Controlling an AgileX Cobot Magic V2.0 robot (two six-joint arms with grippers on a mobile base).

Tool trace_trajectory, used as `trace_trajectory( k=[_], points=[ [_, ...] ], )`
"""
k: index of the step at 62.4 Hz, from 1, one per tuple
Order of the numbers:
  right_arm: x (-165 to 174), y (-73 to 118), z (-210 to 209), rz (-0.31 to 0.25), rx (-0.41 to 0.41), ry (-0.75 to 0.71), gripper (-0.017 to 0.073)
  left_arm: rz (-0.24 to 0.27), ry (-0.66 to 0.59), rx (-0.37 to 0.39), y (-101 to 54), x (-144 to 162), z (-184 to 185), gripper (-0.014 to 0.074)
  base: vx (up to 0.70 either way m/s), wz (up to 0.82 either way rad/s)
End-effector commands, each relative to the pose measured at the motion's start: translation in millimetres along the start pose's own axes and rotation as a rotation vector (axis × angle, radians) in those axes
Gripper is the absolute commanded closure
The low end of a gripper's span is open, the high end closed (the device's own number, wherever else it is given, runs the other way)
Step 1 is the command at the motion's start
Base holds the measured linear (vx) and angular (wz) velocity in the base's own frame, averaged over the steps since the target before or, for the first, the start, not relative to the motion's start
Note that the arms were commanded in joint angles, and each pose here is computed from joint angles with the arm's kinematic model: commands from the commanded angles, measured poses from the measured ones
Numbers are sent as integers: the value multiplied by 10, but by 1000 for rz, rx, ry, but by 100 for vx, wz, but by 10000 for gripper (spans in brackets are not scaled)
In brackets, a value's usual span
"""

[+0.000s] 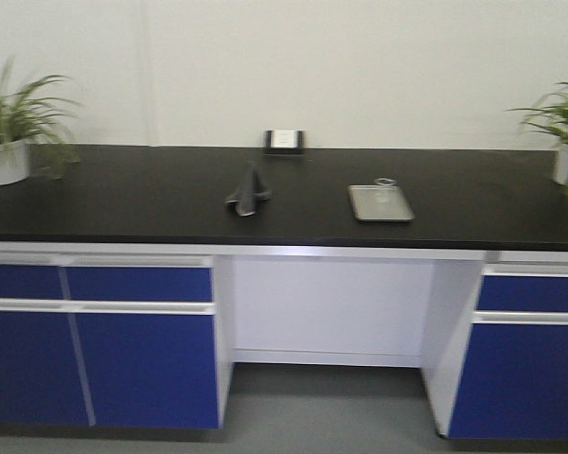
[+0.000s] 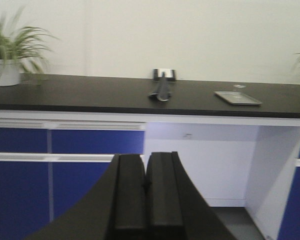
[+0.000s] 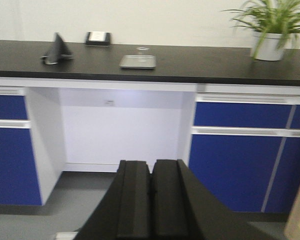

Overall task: Wipe beaker with gray cloth and return to tray
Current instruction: 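Turn and drive the base toward the bench with the gray cloth, then approach the bench, stopping before the cloth and metal tray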

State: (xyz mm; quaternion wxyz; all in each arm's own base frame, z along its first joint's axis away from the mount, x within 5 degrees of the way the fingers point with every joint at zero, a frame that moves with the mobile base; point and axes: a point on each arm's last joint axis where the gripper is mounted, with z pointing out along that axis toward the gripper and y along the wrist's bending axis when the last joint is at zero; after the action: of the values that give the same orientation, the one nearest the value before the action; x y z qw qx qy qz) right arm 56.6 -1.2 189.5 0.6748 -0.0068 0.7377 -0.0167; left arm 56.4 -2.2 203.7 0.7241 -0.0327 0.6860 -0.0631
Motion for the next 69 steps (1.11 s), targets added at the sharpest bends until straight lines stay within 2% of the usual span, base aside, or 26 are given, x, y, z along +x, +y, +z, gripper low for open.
trace_trajectory(
  k=[1, 33, 69],
  points=[
    [-63, -2, -6, -10, 6, -88, 571, -13, -79, 8, 4, 13, -13, 600, 18, -55],
    [-63, -2, -6, -10, 6, -88, 571, -13, -79, 8, 4, 13, -13, 600, 25, -33],
    [-63, -2, -6, -10, 6, -88, 571, -13, -79, 8, 4, 13, -13, 600, 43, 6]
  ],
)
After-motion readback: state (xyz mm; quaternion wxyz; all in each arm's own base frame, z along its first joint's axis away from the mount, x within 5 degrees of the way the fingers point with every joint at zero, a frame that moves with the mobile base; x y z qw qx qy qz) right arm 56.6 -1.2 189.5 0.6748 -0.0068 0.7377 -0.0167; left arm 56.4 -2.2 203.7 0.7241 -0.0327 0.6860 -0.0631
